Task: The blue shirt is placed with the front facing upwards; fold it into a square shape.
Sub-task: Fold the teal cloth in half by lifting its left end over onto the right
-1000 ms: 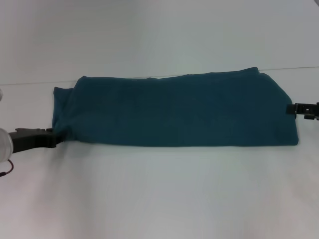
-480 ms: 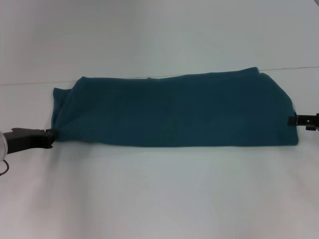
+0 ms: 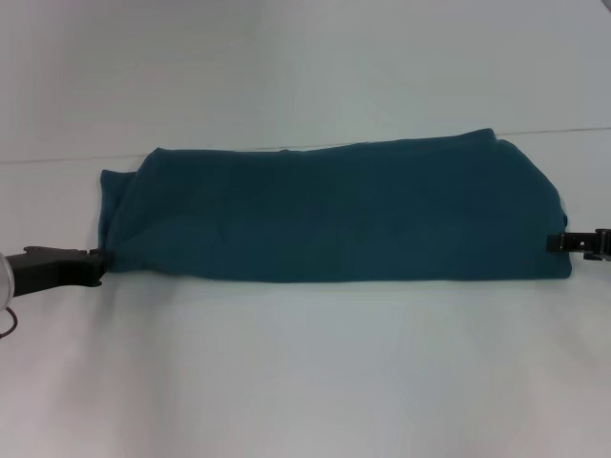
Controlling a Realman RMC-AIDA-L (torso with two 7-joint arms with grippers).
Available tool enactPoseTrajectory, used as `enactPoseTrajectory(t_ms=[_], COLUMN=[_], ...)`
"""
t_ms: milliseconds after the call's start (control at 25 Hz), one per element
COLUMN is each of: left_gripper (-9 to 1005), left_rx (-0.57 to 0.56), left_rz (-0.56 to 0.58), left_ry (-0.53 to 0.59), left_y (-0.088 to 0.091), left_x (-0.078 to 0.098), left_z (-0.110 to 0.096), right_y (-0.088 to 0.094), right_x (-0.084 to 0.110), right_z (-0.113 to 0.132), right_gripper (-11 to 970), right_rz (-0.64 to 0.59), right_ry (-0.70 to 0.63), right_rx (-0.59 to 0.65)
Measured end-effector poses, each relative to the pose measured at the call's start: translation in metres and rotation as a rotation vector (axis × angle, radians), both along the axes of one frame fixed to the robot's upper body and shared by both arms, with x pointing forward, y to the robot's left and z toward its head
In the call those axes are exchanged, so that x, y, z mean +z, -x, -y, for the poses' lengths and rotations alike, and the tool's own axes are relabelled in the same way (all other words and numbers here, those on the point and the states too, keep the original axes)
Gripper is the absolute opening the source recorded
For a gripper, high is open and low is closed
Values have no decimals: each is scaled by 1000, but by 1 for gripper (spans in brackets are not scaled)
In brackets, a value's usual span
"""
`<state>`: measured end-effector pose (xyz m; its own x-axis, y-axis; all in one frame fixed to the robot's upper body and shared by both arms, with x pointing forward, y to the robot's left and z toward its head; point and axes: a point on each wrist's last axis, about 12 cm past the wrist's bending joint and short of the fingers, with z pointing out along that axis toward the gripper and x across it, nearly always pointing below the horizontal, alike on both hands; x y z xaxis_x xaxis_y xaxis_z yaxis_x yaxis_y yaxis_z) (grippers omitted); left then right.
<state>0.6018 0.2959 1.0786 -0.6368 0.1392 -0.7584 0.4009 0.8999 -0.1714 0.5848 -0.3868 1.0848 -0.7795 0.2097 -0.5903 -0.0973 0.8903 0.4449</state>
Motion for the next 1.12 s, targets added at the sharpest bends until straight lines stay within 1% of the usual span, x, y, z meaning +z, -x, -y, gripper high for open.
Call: enactPoseTrajectory(t_ms=[400, 720, 920, 1120], left_gripper=[14, 15, 15, 15], left_rx=[0, 4, 6, 7], left_rz=[3, 8, 12, 12], left_ry=[-4, -8, -11, -14], left_y=[-1, -2, -3, -3], left_x=[1, 2, 3, 3], left_z=[-1, -3, -3, -3], right_y=[-8, -9, -10, -11], right_x=[-2, -8, -9, -12], right_z=[-9, -13, -14, -20], right_gripper=[742, 725, 674, 622], right_rz=[20, 11, 11, 4], right_ry=[12, 10, 13, 20], right_rx=[-14, -21, -22, -13])
